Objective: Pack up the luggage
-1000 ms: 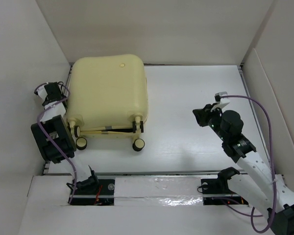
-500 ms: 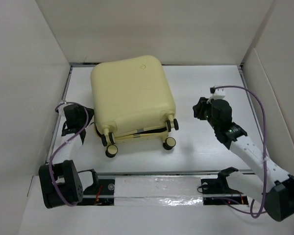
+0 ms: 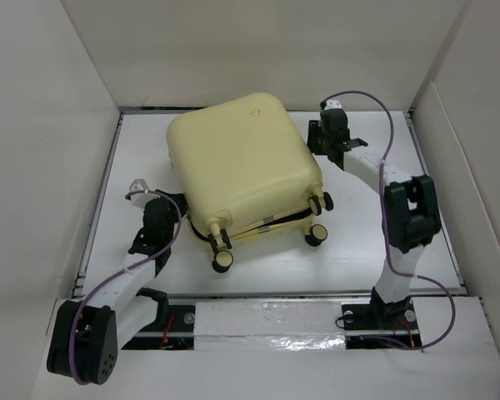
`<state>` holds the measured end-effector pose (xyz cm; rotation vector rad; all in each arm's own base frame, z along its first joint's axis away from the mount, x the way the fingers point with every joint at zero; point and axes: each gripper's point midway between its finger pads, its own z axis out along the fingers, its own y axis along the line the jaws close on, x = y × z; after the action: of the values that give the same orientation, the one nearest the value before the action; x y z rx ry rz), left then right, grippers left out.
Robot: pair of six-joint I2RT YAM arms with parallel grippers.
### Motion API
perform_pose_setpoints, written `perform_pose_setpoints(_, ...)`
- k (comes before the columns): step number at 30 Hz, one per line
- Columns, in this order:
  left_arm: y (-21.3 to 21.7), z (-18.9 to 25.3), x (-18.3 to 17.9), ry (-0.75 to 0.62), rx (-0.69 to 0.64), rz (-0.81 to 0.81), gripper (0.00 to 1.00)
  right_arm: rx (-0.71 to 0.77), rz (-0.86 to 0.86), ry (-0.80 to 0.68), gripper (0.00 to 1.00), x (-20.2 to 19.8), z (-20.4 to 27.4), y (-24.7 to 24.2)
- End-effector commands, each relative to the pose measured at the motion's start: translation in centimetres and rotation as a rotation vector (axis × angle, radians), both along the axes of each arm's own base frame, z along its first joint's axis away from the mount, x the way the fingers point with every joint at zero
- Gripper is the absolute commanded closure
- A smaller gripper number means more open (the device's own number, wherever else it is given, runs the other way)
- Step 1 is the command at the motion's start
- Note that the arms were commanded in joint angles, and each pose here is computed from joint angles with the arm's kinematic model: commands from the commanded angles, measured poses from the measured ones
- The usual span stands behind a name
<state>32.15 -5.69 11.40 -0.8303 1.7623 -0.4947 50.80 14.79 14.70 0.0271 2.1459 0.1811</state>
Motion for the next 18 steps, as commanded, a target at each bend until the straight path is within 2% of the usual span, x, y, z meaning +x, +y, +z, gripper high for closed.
perform_pose_setpoints(1,-6.3,-3.6,-3.7,0.11,-0.003,-0.288,0.93,0.11,0.304,0.041,0.5,0.5,1.4,8.1)
perform_pose_setpoints(2,-6.8,-3.9,-4.2,0.112,0.021,-0.314,0.95,0.099,0.358,0.1,0.5,0.4,-1.1,10.6)
perform_pose_setpoints(3,-8.0,-4.0,-4.9,0.108,0.047,-0.351,0.97,0.081,0.385,0.142,0.5,0.0,-1.6,11.7)
perform_pose_setpoints(4,-8.5,-4.3,-5.4,0.117,0.066,-0.369,0.99,0.076,0.444,0.109,0.5,0.7,-0.7,14.8)
perform_pose_setpoints(5,-9.0,-4.7,-5.9,0.126,0.084,-0.387,1.0,0.092,0.457,0.072,0.5,1.2,1.5,15.3)
perform_pose_setpoints(6,-10.2,-4.8,-6.9,0.122,0.107,-0.424,1.0,0.097,0.509,0.102,0.5,0.7,0.3,17.6)
perform_pose_setpoints(7,-10.9,-4.8,-7.4,0.119,0.114,-0.445,1.0,0.135,0.561,0.096,0.5,0.5,1.1,19.4)
perform_pose_setpoints(8,-11.5,-5.1,-8.1,0.119,0.119,-0.47,1.0,0.171,0.593,0.015,0.5,1.3,4.9,21.1)
perform_pose_setpoints(9,-11.7,-5.1,-8.5,0.114,0.133,-0.464,1.0,0.184,0.61,0.044,0.51,1.4,3.8,22.2)
perform_pose_setpoints(10,-13.4,-5.1,-9.9,0.11,0.127,-0.519,1.0,0.223,0.642,0.036,0.51,1.2,4.9,23.6)
perform_pose_setpoints(11,-14.0,-5.2,-10.5,0.107,0.126,-0.536,1.0,0.265,0.662,-0.058,0.49,1.9,9.4,24.5)
perform_pose_setpoints(12,-14.3,-5.1,-10.8,0.096,0.134,-0.528,1.0,0.282,0.67,-0.046,0.45,2.1,9.0,25.0)
perform_pose_setpoints(14,-15.9,-5.0,-12.2,0.081,0.131,-0.574,0.95,0.334,0.688,-0.116,0.33,2.0,12.7,25.5)
perform_pose_setpoints(15,-16.2,-4.8,-12.1,0.066,0.137,-0.565,0.93,0.345,0.666,-0.153,0.23,2.9,13.2,24.8)
perform_pose_setpoints(16,-16.7,-4.7,-12.3,0.058,0.141,-0.575,0.89,0.37,0.64,-0.228,0.19,2.6,17.4,23.2)
perform_pose_setpoints(18,-18.0,-4.0,-11.9,0.034,0.161,-0.596,0.85,0.395,0.606,-0.277,0.1,2.7,18.7,21.2)
